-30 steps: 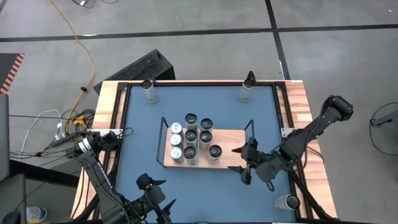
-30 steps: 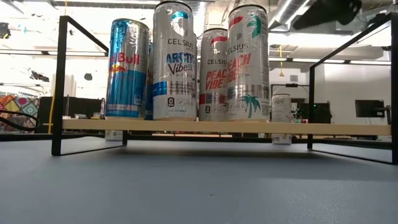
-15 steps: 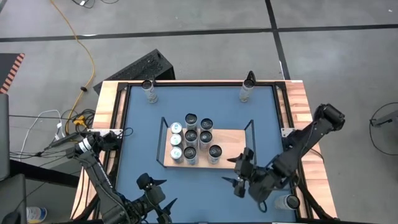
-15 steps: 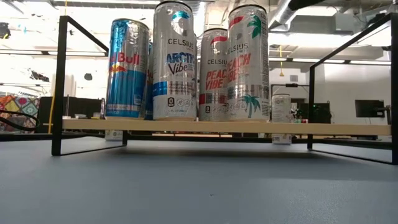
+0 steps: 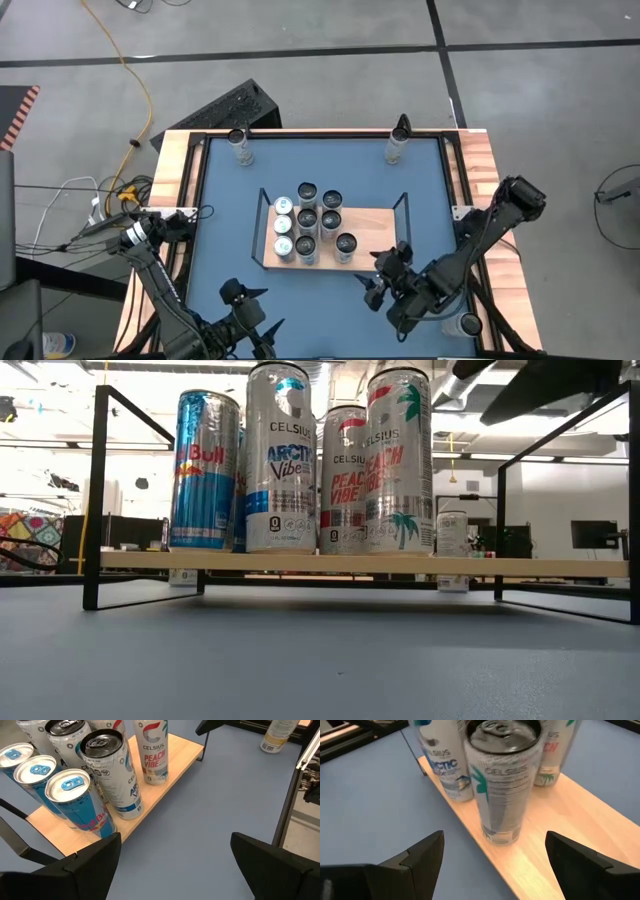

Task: Place canned beverage on shelf
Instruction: Put the pink soda can on the shelf aligned with the other pink soda cans

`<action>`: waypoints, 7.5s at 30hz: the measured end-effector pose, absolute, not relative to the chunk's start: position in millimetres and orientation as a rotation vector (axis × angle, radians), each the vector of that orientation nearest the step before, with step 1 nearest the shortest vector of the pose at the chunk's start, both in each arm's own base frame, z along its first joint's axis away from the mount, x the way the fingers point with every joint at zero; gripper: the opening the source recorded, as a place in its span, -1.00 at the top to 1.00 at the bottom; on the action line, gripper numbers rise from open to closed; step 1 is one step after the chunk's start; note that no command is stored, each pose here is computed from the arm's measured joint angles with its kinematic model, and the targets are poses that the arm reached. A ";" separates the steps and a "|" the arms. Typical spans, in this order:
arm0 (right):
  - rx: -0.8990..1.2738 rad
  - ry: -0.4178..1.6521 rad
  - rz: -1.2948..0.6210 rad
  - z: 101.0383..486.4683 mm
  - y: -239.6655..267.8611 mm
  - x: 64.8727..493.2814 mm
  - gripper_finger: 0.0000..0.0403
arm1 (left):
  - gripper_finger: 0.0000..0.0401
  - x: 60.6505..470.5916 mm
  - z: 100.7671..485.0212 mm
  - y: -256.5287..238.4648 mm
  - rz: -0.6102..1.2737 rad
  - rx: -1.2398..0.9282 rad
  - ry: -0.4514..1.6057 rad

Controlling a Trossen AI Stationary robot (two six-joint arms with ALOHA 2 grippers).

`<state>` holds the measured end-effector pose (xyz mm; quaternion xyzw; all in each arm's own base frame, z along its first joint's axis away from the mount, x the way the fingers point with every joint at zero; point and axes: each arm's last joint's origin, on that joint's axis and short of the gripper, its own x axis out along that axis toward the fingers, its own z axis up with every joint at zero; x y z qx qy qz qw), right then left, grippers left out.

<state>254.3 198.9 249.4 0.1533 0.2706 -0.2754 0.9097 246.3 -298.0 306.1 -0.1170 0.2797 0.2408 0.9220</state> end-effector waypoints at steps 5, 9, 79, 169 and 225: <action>0.338 0.558 -0.592 249.0 197.1 252.5 -0.63 | -0.80 246.7 306.3 -298.4 0.493 -0.246 0.569; 0.343 0.556 -0.593 249.0 197.1 252.6 -0.63 | -0.80 247.0 306.5 -298.8 0.491 -0.250 0.566; 0.221 0.461 -0.696 223.5 168.1 313.3 -0.60 | -0.80 246.7 306.6 -299.4 0.485 -0.236 0.565; -0.064 0.472 0.019 226.9 116.8 292.8 -0.06 | -0.80 249.6 306.5 -296.7 0.486 -0.207 0.575; -0.036 0.480 0.010 208.2 107.0 310.5 -0.24 | -0.80 250.1 306.3 -296.7 0.482 -0.198 0.578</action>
